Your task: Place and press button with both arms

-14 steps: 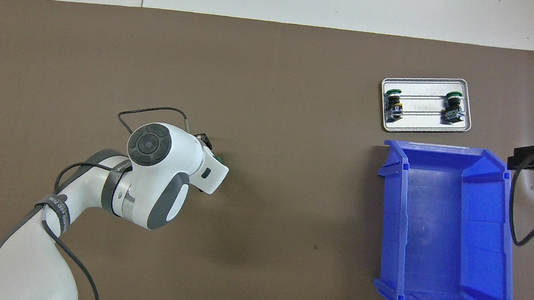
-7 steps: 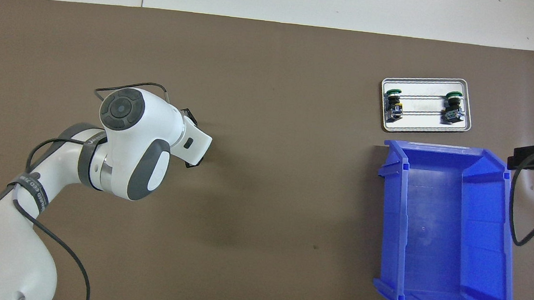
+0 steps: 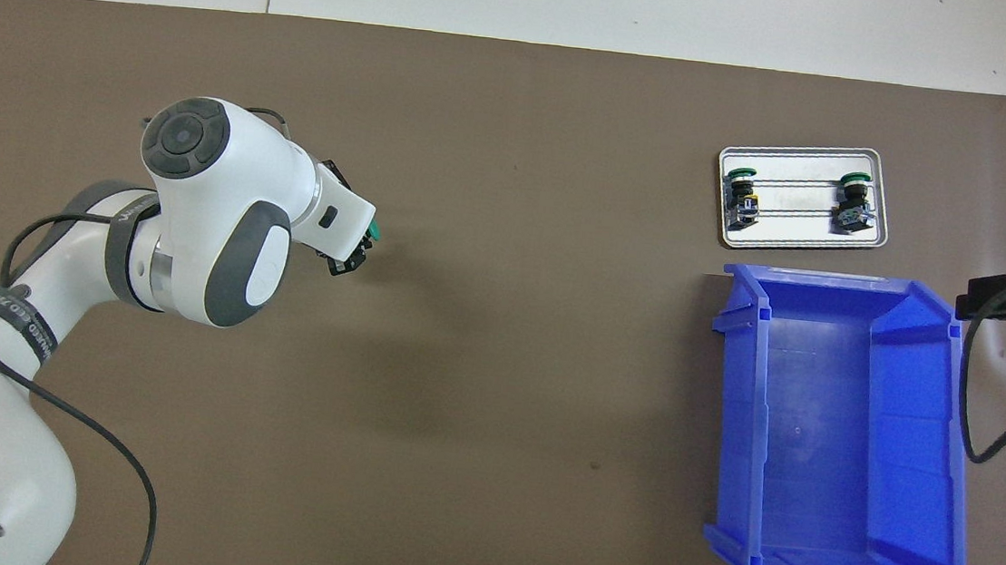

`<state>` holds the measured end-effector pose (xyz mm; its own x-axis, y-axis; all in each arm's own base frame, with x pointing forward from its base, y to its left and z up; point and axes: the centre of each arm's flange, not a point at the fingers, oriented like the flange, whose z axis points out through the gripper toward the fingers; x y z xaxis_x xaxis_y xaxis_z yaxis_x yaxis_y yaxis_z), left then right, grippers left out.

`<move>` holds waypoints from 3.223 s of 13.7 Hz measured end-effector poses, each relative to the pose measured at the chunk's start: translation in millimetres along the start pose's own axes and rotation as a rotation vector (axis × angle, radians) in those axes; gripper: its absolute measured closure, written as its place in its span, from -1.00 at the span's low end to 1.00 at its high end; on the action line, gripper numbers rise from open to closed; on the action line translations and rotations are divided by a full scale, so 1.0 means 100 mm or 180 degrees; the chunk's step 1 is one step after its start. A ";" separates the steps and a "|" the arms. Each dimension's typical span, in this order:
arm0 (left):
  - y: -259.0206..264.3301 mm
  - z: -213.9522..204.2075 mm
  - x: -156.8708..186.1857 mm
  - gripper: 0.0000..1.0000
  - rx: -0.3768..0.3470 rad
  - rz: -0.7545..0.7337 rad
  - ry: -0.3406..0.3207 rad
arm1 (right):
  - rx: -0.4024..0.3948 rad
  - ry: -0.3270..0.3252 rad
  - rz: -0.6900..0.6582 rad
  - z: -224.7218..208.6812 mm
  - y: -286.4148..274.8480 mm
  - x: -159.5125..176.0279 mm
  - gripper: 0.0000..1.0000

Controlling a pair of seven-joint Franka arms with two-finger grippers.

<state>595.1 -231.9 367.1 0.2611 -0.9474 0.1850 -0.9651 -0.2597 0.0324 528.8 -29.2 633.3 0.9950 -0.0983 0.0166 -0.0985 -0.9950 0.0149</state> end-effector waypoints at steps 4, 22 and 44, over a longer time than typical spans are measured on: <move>-0.17 -0.38 -0.06 0.33 -0.0163 -0.0066 -0.0066 | 0.0000 0.0000 0.0000 0.00 0.00 0.00 -1.00; -0.79 -0.83 -1.68 0.33 -0.0541 -0.0459 0.1766 | 0.0000 0.0000 0.0000 0.00 0.00 0.00 -1.00; 0.68 0.83 -1.80 0.33 0.0005 -0.0229 0.3419 | 0.0000 0.0000 0.0000 0.00 0.00 0.00 -1.00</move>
<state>484.2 -94.2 254.7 0.1647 -0.2702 0.9486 -0.9479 -0.3091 0.0766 528.8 -29.2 633.3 0.9950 -0.0983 0.0166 -0.0985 -0.9950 0.0149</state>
